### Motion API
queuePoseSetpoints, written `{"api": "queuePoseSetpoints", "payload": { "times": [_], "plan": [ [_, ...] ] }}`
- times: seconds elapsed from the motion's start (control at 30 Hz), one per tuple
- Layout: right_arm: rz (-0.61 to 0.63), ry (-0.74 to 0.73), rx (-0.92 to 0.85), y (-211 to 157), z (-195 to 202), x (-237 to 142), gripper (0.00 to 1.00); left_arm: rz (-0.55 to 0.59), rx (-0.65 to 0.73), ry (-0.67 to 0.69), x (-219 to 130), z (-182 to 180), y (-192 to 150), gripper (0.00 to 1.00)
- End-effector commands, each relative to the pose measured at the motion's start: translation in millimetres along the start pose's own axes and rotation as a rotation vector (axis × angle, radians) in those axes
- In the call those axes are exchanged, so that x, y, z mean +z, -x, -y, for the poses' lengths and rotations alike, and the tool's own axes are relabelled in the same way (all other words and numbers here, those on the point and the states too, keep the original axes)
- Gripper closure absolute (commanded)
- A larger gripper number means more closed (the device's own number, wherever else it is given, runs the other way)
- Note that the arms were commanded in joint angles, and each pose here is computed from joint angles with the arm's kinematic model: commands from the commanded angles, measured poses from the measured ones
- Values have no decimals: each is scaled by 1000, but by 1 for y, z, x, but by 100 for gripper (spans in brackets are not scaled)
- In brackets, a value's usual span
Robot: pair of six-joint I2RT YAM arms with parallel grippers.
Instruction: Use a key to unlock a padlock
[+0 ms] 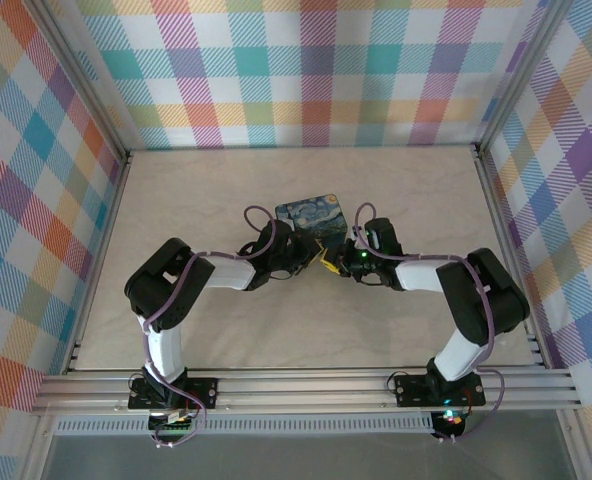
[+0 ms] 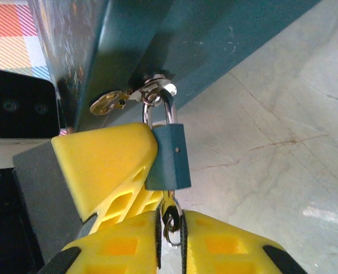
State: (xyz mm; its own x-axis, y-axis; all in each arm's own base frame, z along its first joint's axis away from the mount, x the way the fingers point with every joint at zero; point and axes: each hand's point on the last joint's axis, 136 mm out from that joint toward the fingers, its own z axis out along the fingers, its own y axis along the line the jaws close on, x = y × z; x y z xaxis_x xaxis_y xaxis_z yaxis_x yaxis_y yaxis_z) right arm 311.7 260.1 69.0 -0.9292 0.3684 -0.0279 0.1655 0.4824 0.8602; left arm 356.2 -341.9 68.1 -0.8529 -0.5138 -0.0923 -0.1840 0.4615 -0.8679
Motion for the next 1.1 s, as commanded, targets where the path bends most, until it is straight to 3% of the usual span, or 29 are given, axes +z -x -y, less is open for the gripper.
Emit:
{"api": "queuePoseSetpoints", "payload": {
  "times": [0.0, 0.37, 0.63, 0.93, 1.07],
  "plan": [
    [17, 2, -41, -1, -4, -8, 78, -14, -19, 2, 1, 1, -7, 100],
    [109, -120, -186, 9, -4, -40, 59, -15, -28, 12, 0, 0, -8, 100],
    [257, -196, -512, 27, -34, -84, 40, -17, -36, 16, -1, 1, -8, 100],
    [449, -232, -875, 47, -70, -121, 1, -17, -38, 21, -1, 0, -8, 100],
    [569, -219, -1044, 52, -83, -134, 0, -16, -37, 22, -1, 1, -8, 100]
  ]
}}
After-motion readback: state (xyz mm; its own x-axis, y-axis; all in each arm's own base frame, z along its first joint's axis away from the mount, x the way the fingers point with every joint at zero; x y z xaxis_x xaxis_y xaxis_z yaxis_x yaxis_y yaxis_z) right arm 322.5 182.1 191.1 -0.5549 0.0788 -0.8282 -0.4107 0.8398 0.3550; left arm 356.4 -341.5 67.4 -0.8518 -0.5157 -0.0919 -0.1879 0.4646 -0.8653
